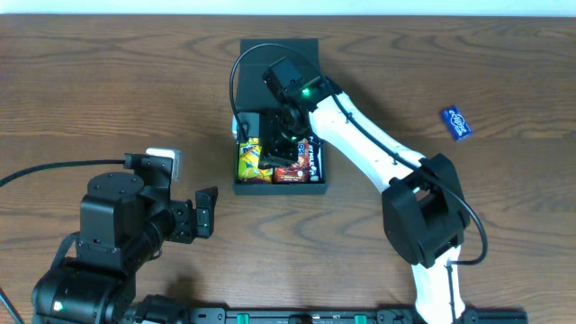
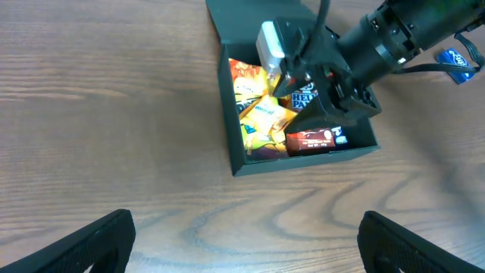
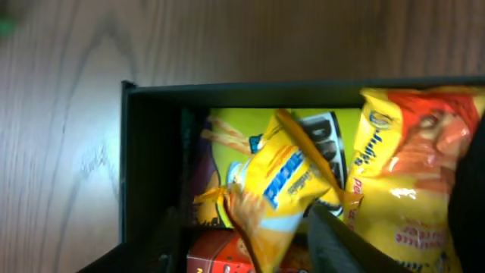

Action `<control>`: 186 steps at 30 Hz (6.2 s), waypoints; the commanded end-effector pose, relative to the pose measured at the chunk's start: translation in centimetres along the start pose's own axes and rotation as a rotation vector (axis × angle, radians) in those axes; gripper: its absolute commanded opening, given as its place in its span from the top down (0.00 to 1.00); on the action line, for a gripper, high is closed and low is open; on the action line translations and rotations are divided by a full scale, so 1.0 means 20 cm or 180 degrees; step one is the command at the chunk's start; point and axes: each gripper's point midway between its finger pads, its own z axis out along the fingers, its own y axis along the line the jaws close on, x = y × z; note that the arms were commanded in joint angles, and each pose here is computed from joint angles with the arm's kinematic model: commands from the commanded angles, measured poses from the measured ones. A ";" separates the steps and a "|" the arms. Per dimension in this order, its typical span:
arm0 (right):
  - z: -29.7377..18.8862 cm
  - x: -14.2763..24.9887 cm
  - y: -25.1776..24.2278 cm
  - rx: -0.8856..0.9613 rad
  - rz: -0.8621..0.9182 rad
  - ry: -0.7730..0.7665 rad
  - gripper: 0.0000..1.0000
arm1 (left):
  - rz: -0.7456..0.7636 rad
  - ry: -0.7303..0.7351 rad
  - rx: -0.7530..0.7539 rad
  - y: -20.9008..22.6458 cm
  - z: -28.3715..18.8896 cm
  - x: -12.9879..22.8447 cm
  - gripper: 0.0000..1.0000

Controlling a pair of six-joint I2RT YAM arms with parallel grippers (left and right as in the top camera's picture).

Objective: Pack container
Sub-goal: 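Lower the Le-mona packet into the box's left side and release, then move the right gripper to the blue Eclipse mint tin and grasp, then carry the Eclipse tin over the box and lower it into the right corner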

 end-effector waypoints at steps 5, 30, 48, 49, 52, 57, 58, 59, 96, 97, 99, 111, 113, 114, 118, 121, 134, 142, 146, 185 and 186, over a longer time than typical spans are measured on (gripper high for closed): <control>-0.07 -0.05 -0.01 0.0083 -0.0253 -0.0090 0.47 | 0.0022 -0.0002 0.0010 0.00 0.00 0.00 0.05; -0.79 0.53 -0.51 0.2125 0.2542 0.0423 0.64 | 0.0022 -0.0003 0.0009 0.00 0.00 0.00 0.05; -1.28 1.62 -0.57 0.2349 0.3755 0.0476 0.38 | 0.0022 -0.0001 0.0010 0.00 0.00 0.00 0.05; -1.27 1.64 -0.56 0.2280 0.3733 0.0421 0.37 | 0.0022 -0.0003 0.0009 0.00 0.00 0.00 0.05; -1.23 1.73 -0.55 0.2249 0.3756 0.0407 0.32 | 0.0022 -0.0003 0.0009 0.00 0.00 0.00 0.05; -1.11 1.86 -0.53 0.2216 0.3613 0.0520 0.31 | 0.0022 -0.0002 0.0010 0.00 0.00 0.00 0.05; -1.09 1.89 -0.53 0.2240 0.3587 0.0539 0.30 | 0.0022 -0.0003 0.0009 0.00 0.00 0.00 0.05; -1.08 1.90 -0.53 0.2256 0.3567 0.0544 0.28 | 0.0022 -0.0001 0.0010 0.00 0.00 0.00 0.05; -0.72 2.20 -0.58 0.2261 0.3554 0.0447 0.48 | 0.0022 -0.0003 0.0009 0.00 0.00 0.00 0.05; -0.72 2.20 -0.58 0.2255 0.3555 0.0445 0.50 | 0.0022 -0.0001 0.0009 0.00 0.00 0.00 0.05; -0.72 2.19 -0.58 0.2254 0.3601 0.0411 0.55 | 0.0022 -0.0001 0.0010 0.00 0.00 0.00 0.05; -0.77 2.14 -0.63 0.2369 0.4208 0.0005 0.77 | 0.0022 -0.0003 0.0009 0.00 0.00 0.00 0.05; -0.80 2.07 -0.66 0.2323 0.4266 -0.0270 0.80 | 0.0022 -0.0003 0.0009 0.00 0.00 0.00 0.05; -0.82 2.02 -0.68 0.2287 0.4261 -0.0424 0.80 | 0.0022 -0.0003 0.0009 0.00 0.00 0.00 0.05; -0.91 1.76 -0.75 0.2078 0.4125 -0.1034 0.84 | 0.0022 -0.0003 0.0009 0.00 0.00 0.00 0.05; -0.96 1.58 -0.76 0.1994 0.4047 -0.1269 0.85 | 0.0022 -0.0002 0.0010 0.00 0.00 0.00 0.05; -0.72 0.65 -0.61 0.1184 0.3630 -0.1569 0.96 | 0.0022 -0.0002 0.0010 0.00 0.00 0.00 0.05; -0.42 0.30 -0.33 0.0648 0.3505 -0.1176 0.98 | 0.0022 -0.0001 0.0009 0.00 0.00 0.00 0.05; -0.33 0.26 -0.25 0.0640 0.3669 -0.0977 0.98 | 0.0023 -0.0003 0.0009 0.00 0.00 0.00 0.05; -0.57 0.06 -0.29 0.1898 0.3379 -0.0866 0.01 | 0.0022 -0.0002 0.0010 0.00 0.00 0.00 0.05; -0.60 0.04 -0.30 0.1922 0.3285 -0.0910 0.01 | 0.0022 -0.0001 0.0009 0.00 0.00 0.00 0.05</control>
